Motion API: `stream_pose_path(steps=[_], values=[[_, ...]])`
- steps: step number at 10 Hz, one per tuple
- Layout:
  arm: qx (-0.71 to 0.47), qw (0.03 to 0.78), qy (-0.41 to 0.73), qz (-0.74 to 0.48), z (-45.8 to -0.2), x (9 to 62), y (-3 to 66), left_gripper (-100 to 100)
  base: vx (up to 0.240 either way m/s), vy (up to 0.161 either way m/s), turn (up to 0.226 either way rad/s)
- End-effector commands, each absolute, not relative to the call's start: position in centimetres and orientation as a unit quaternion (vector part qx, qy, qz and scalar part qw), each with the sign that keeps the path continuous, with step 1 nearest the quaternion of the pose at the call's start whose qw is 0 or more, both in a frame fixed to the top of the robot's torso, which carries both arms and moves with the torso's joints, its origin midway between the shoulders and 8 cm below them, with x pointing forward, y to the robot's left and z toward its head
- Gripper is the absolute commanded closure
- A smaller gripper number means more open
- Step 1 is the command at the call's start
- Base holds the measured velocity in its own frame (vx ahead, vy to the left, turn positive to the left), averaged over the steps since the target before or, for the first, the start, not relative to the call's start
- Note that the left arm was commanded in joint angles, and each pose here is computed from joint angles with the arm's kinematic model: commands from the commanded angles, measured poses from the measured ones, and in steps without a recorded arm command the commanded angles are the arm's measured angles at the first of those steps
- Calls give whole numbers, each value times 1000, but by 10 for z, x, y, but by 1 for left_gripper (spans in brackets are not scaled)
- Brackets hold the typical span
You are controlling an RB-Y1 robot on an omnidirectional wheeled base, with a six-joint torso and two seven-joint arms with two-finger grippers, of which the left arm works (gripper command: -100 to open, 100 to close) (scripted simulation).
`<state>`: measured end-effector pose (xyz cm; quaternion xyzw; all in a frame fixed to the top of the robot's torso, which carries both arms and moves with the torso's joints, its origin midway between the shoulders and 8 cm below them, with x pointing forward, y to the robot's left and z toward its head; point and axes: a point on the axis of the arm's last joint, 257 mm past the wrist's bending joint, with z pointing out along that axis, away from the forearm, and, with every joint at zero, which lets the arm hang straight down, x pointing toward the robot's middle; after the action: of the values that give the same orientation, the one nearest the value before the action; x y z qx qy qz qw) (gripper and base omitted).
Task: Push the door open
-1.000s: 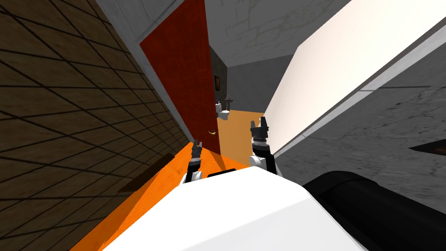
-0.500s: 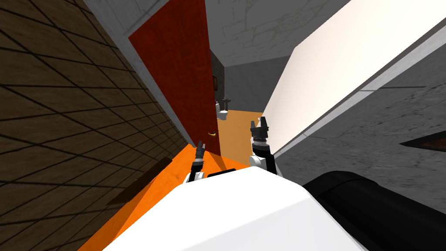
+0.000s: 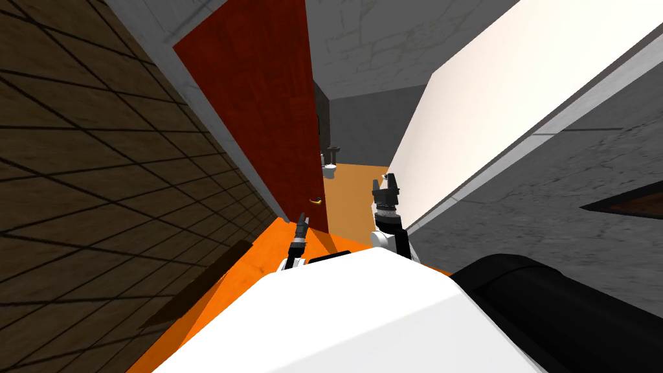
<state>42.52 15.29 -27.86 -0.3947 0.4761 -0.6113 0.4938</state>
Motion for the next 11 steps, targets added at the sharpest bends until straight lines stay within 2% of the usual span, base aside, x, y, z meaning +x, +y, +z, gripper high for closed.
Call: stream_pose_path(steps=[1, 11], values=[[-397, 482, 491, -607, -294, 423, 145, -100, 81, 103, -103], [-408, 419, 566, -582, -378, 402, 107, -100, 76, 90, -95]])
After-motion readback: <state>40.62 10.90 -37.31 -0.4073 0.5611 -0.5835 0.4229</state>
